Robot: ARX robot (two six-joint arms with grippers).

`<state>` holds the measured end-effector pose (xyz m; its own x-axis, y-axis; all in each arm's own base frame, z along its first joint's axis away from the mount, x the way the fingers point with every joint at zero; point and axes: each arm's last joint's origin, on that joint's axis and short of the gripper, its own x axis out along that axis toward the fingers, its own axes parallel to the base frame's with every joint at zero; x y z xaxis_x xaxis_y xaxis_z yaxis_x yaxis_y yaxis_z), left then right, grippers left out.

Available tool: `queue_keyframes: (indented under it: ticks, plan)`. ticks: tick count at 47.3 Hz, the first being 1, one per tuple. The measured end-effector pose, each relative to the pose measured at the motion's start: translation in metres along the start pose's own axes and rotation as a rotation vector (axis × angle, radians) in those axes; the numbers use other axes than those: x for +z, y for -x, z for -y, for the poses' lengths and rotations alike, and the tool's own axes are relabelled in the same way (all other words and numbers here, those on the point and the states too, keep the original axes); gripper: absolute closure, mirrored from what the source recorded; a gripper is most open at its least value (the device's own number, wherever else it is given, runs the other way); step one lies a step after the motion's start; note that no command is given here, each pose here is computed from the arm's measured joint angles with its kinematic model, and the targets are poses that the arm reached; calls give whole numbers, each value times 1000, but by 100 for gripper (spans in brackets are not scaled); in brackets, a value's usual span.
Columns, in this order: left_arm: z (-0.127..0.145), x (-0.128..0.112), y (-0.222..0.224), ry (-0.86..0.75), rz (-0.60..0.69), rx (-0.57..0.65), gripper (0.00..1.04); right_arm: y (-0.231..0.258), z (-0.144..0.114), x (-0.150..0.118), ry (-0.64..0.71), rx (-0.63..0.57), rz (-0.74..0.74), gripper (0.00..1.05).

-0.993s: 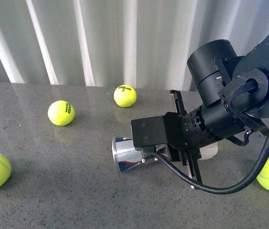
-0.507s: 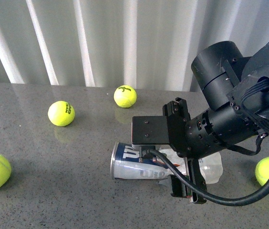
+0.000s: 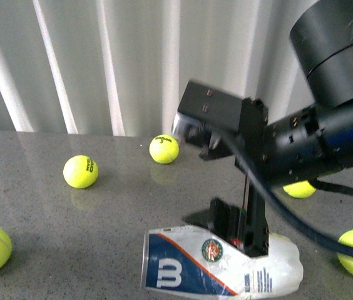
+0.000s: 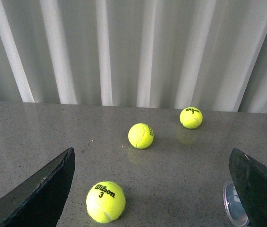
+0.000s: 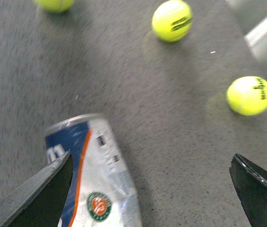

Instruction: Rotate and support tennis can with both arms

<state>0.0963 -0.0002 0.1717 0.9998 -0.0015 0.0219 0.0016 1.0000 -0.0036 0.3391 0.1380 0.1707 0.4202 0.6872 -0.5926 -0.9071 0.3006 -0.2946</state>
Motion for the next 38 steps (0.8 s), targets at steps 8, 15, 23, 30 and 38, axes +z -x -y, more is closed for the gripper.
queue_keyframes:
  ticks: [8, 15, 23, 30, 38]
  plan:
    - [0, 0, 0, 0, 0, 0, 7, 67, 20, 8, -505, -499, 104, 7]
    - [0, 0, 0, 0, 0, 0, 7, 82, 22, -1, -731, -631, 128, 7]
    - [0, 0, 0, 0, 0, 0, 7, 77, 15, -8, -718, -828, 202, 16]
    - [0, 0, 0, 0, 0, 3, 7, 102, -16, -29, -661, -1071, 379, 45]
    - [0, 0, 0, 0, 0, 0, 7, 127, -49, -52, -665, -1096, 381, 79]
